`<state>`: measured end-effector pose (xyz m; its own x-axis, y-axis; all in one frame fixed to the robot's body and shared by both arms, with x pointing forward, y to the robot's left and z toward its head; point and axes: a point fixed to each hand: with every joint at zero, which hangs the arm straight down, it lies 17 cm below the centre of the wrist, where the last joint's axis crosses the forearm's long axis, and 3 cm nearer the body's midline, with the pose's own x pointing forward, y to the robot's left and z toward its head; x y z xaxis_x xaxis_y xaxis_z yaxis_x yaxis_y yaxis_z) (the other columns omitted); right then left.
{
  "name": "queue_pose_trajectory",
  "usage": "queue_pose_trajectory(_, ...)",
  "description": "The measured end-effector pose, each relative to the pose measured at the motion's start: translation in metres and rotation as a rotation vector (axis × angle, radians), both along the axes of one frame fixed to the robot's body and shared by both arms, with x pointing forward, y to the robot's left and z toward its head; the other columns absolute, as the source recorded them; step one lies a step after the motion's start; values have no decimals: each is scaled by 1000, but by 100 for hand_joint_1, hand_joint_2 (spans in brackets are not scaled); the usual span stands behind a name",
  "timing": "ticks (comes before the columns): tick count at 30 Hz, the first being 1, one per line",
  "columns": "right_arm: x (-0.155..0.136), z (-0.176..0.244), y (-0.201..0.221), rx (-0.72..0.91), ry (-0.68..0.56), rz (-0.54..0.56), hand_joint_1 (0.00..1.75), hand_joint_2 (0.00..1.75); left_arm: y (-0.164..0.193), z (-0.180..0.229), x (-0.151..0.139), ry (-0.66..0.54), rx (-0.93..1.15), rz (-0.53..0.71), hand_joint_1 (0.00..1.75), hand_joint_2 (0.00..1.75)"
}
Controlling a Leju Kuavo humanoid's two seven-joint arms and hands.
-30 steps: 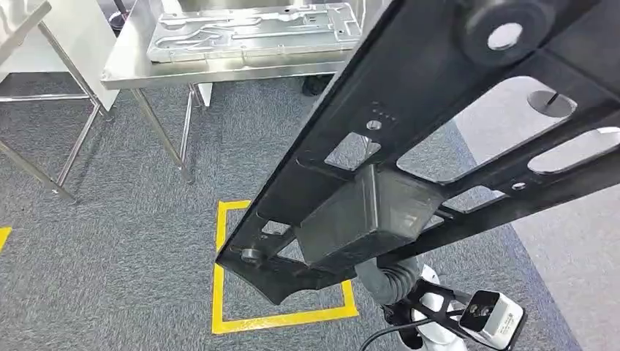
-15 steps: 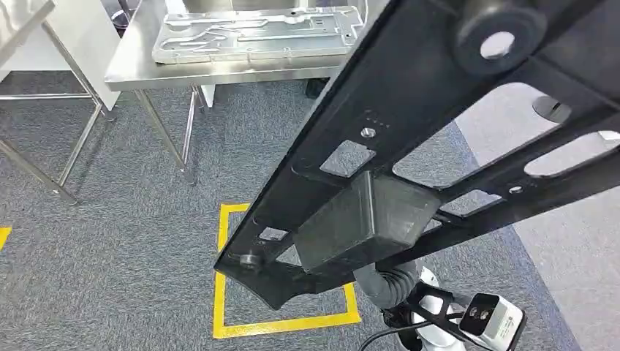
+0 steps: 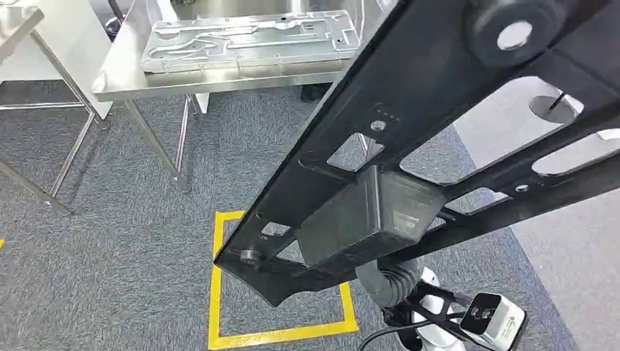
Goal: Take the parts from the cabinet and place them on the table.
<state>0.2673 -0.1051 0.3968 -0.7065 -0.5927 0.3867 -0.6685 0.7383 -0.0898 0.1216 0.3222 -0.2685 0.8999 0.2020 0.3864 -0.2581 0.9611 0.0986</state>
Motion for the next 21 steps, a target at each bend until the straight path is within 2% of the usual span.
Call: queue_pose_trajectory(21, -8, 4, 6, -2, -20, -8, 161, 175, 1, 1, 3, -6, -12, -8, 0, 175)
